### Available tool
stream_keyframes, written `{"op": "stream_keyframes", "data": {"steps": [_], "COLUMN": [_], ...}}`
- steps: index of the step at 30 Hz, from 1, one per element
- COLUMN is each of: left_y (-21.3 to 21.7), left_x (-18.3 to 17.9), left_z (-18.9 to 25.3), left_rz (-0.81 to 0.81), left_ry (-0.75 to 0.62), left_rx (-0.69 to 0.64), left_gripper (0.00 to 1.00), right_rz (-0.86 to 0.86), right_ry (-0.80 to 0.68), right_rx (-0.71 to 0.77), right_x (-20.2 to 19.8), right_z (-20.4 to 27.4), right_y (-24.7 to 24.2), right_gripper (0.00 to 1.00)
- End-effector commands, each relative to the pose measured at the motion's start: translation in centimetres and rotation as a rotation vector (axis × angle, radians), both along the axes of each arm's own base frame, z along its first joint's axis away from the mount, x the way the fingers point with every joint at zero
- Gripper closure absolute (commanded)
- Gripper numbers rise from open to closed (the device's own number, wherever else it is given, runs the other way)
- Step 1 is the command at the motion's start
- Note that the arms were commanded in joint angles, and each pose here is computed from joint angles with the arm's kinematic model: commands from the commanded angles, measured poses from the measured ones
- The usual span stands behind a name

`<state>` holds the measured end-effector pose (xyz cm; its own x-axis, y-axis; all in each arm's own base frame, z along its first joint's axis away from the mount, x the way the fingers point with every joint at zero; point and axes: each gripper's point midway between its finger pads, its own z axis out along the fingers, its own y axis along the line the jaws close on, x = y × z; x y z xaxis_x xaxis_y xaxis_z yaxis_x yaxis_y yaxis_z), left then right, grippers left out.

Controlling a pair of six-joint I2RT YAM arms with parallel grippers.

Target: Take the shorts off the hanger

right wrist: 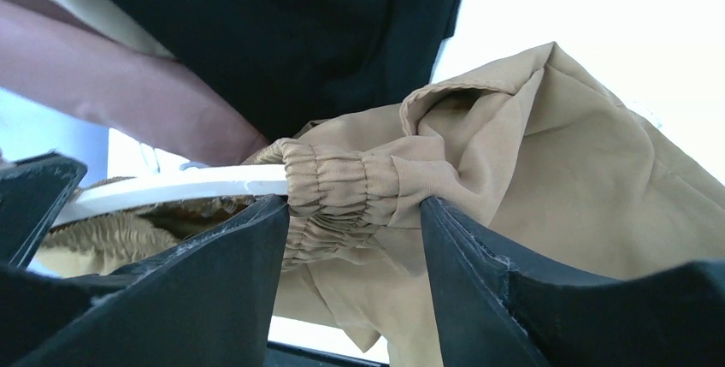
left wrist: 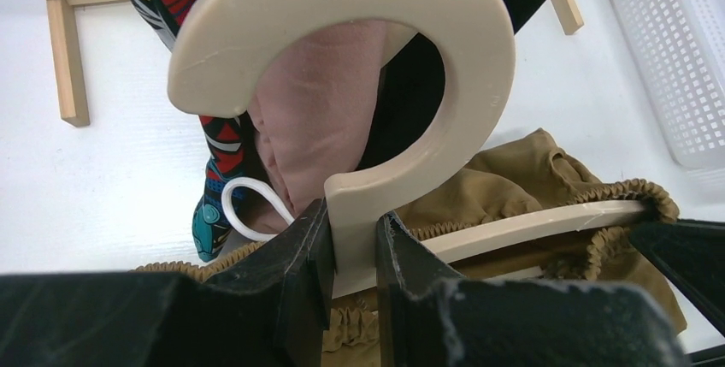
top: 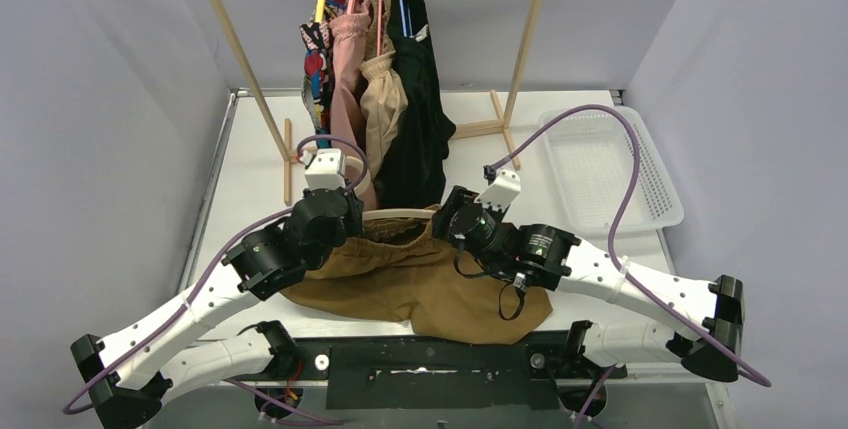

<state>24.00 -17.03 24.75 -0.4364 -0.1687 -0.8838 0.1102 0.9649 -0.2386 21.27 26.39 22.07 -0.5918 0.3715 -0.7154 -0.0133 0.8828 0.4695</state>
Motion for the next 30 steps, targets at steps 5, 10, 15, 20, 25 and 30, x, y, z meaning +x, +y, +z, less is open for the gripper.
{"op": "stream_keyframes", "data": {"steps": [5, 10, 15, 20, 25, 30], "left_y": [-1.9, -1.2, 1.0, 2.6, 1.8, 0.0], "left_x": [0.1, -0.2, -0.4, -0.2, 0.0, 0.0], "left_z": [2.8, 3.4, 3.5, 4.4, 4.4, 4.0], "left_rz": [-0.094, -0.058, 0.025, 0.081, 0.055, 0.006], "left_ry": [-0.017, -0.062, -0.084, -0.126, -0.127, -0.103], "left_rx": [0.022, -0.069, -0.071, -0.045, -0.048, -0.108], "left_gripper": [1.0, 1.0, 1.0, 1.0, 1.0, 1.0], "right_rz": [-0.216, -0.23, -0.255, -0.272, -0.225, -0.15], "right_ry": [0.007, 0.005, 0.024, 0.048, 0.033, 0.053], "right_rx": [-0.062, -0.124, -0.15, -0.043, 0.043, 0.044], "right_x": [2.3, 2.9, 2.5, 1.9, 1.7, 1.6], "right_z": [-1.1, -1.7, -2.7, -4.0, -4.1, -4.6], "right_y": [-2.8, -4.5, -7.4, -9.8, -9.9, -8.5], "right_gripper": [0.52, 0.84, 0.99, 1.0, 0.99, 0.94]}}
